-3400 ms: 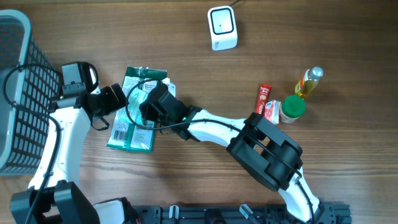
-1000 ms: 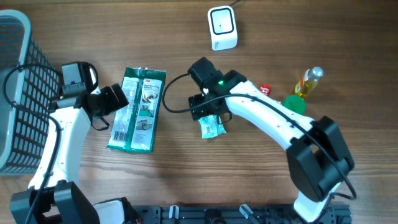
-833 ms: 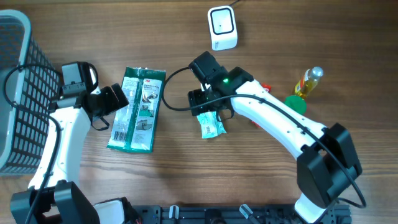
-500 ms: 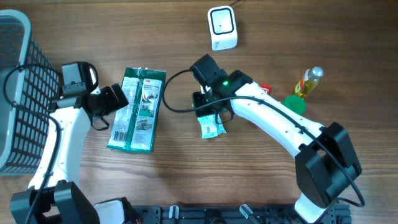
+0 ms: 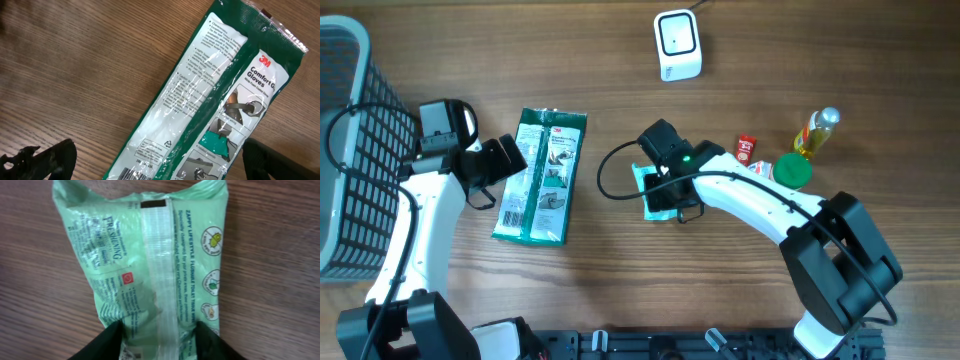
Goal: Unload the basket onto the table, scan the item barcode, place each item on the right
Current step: 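Regrasp the wipes pack with right gripper, adjusting the grip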
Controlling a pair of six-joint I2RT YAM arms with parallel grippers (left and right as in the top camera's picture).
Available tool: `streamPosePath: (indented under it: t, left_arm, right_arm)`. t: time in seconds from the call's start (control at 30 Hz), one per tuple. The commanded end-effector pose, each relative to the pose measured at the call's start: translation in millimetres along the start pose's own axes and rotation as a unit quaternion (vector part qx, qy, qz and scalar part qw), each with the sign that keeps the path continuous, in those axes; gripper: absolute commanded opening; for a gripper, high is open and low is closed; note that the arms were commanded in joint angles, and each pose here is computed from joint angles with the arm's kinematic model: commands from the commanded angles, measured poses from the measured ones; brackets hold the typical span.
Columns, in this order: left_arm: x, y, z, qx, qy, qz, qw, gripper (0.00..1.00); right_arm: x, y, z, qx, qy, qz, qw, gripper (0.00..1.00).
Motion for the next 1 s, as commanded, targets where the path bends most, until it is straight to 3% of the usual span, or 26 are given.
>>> streamPosePath:
  t: [0.0,0.2,0.27,0.33,0.4,0.43,0.63,0.83,0.97]
  left_arm:
    - [-1.4,-1.9,2.2,-0.011,0.004,0.004,1.0,1.0]
    - [-1.4,-1.9,2.2,-0.011,0.004,0.004,1.0,1.0]
    - [-1.4,-1.9,2.2,-0.011,0.004,0.004,1.0,1.0]
    - [-1.4,-1.9,2.2,-0.011,0.004,0.004,1.0,1.0]
    - [-1.4,-1.9,2.2,-0.011,0.004,0.004,1.0,1.0]
    - [-1.4,-1.9,2.2,-0.011,0.004,0.004,1.0,1.0]
    - [-1.4,-1.9,2.2,-0.011,0.004,0.004,1.0,1.0]
    - [-1.4,-1.9,2.2,-0.011,0.004,0.004,1.0,0.99]
    - [-1.4,-1.9,2.2,-0.011,0.004,0.004,1.0,1.0]
  right_arm:
    - [-9.5,1.5,12.3,-0.017,0.022,-0.017,0.999,0.45]
    - [22.4,27.0,-12.6,0.013,0.0,-0.044,0.999,0.75]
    - [42.4,35.3,-22.1,0.024,-0.005,-0.045,0.999,0.79]
    - [52.3,37.5,-23.0,0.024,0.001,-0.042,0.999,0.7]
    - [50.5,34.0,-13.3,0.025,0.02,-0.032,0.999,0.41]
    - [47.7,32.4,-6.5,0.027,0.031,-0.025,0.999,0.34]
    - [23.3,33.5,17.9,0.03,0.04,0.004,0.999,0.33]
    - [-2.0,33.8,27.8,0.026,0.049,0.008,0.998,0.22]
    - [-13.7,37.9,33.6,0.025,0.071,-0.005,0.997,0.21]
Point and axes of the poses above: each gripper's point midway between its finger pads, its own x axis back along the fingers, its own y axis along the line the jaws close on, z = x × y, the point moved 2 cm from there along x, back along the fingers, and after that the axes turned 6 degrees about -x, right-handed, at the moved point
